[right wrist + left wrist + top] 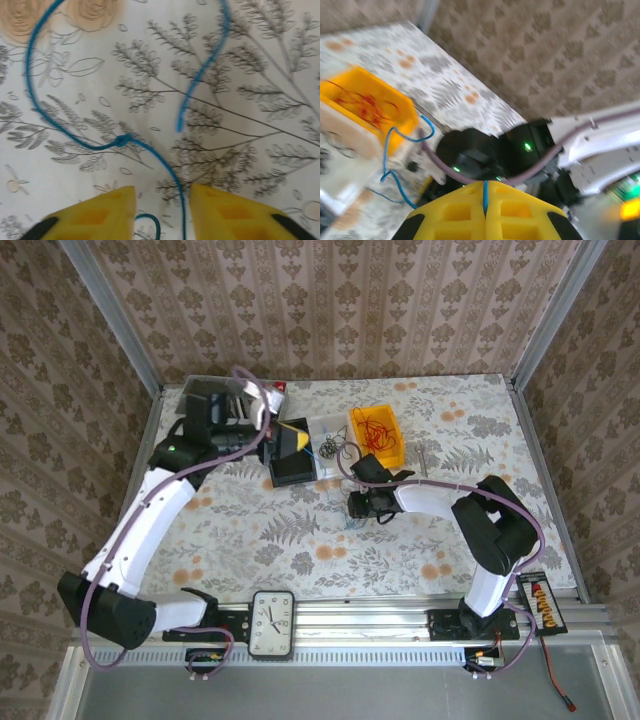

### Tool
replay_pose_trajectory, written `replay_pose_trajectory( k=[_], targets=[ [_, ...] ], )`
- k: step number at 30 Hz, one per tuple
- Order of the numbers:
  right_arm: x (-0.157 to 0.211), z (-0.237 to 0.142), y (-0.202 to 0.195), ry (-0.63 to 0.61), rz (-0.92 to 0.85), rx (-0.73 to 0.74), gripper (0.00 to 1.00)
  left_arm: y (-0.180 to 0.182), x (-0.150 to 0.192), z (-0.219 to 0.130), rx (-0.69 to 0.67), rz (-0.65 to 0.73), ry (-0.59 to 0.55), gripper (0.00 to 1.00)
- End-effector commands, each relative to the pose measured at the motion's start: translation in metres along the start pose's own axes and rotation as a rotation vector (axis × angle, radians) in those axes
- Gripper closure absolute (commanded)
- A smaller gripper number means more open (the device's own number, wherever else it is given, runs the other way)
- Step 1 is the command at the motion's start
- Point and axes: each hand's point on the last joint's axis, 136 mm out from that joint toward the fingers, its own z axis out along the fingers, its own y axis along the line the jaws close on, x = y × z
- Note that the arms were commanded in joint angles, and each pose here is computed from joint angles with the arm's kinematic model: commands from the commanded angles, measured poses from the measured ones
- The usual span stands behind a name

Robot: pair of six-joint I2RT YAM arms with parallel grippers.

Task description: Untangle the cables

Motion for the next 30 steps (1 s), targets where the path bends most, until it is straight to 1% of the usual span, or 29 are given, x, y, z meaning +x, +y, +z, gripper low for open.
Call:
replay_pose_trajectory(
  k=[1, 4, 6, 7, 9, 11, 15, 17, 20, 22, 25, 28, 30],
  targets=[
    [0.029, 0.003, -0.036, 0.099, 0.015, 0.168, 0.74, -0.007, -0.066, -0.041, -0.078, 0.073, -0.259, 1.0],
    [0.029, 0.002, -0.042, 0.094, 0.037, 0.182, 0.74, -0.006, -0.102, -0.078, -0.105, 0.068, -0.419, 1.0],
    [0.029, 0.001, -0.047, 0.094, 0.062, 0.191, 0.74, -0.005, -0.119, -0.1, -0.124, 0.061, -0.504, 1.0],
    [0.029, 0.001, -0.049, 0.094, 0.076, 0.188, 0.74, -0.003, -0.126, -0.11, -0.134, 0.055, -0.54, 1.0],
    [0.027, 0.001, -0.05, 0.081, 0.1, 0.164, 0.73, 0.001, -0.133, -0.118, -0.16, 0.054, -0.568, 1.0],
    [0.023, -0.001, -0.049, 0.06, 0.124, 0.13, 0.73, 0.01, -0.132, -0.115, -0.192, 0.069, -0.557, 1.0],
    [0.009, -0.01, -0.039, -0.003, 0.134, 0.062, 0.73, 0.041, -0.129, -0.107, -0.257, 0.013, -0.567, 1.0],
    [0.001, -0.016, -0.03, -0.045, 0.138, 0.005, 0.73, 0.06, -0.126, -0.098, -0.288, -0.022, -0.567, 1.0],
    [-0.007, -0.023, -0.015, -0.079, 0.133, -0.079, 0.71, 0.076, -0.115, -0.077, -0.313, -0.028, -0.518, 1.0],
    [-0.01, -0.028, -0.012, -0.091, 0.128, -0.092, 0.69, 0.086, -0.107, -0.062, -0.32, -0.028, -0.488, 1.0],
    [-0.011, -0.034, -0.015, -0.103, 0.122, -0.079, 0.66, 0.101, -0.1, -0.05, -0.344, -0.04, -0.473, 1.0],
    [-0.012, -0.04, -0.016, -0.124, 0.128, -0.085, 0.58, 0.118, -0.095, -0.044, -0.398, -0.037, -0.472, 1.0],
    [-0.013, -0.043, -0.015, -0.145, 0.133, -0.094, 0.56, 0.134, -0.09, -0.044, -0.457, -0.055, -0.475, 1.0]
  ],
)
